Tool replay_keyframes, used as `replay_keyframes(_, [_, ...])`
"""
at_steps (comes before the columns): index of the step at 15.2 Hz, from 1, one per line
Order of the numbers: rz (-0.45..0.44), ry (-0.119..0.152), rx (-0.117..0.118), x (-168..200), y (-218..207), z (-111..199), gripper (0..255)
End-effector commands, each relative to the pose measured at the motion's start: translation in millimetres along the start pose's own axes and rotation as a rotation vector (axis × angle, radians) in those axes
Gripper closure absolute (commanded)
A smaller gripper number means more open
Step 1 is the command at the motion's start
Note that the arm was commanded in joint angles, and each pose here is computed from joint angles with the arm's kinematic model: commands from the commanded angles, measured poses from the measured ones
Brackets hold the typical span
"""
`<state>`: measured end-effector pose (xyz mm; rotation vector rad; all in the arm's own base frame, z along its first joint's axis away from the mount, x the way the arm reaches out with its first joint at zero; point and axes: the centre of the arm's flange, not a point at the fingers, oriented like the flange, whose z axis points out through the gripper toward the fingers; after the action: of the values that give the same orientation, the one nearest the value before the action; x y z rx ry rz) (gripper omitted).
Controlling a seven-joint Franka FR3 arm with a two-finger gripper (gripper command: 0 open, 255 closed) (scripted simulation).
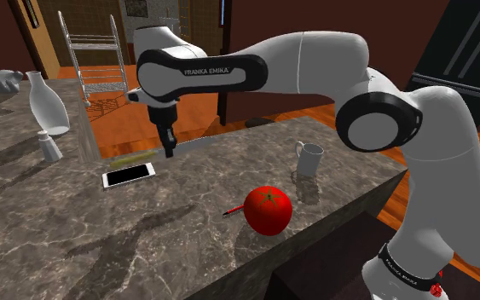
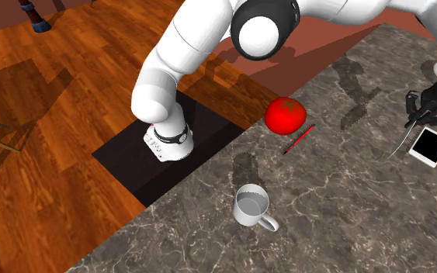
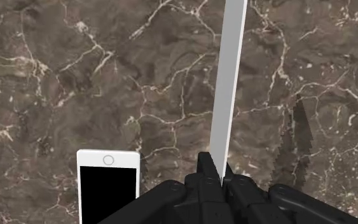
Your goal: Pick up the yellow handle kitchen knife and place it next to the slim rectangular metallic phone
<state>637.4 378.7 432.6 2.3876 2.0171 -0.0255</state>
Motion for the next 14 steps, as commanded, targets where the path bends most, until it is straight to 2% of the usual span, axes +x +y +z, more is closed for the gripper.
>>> replay_keyframes(1, [0.0,0.0,-0.001,1,1,9,255])
replay_keyframes(14, [0.0,0.0,-0.001,3,1,78,255])
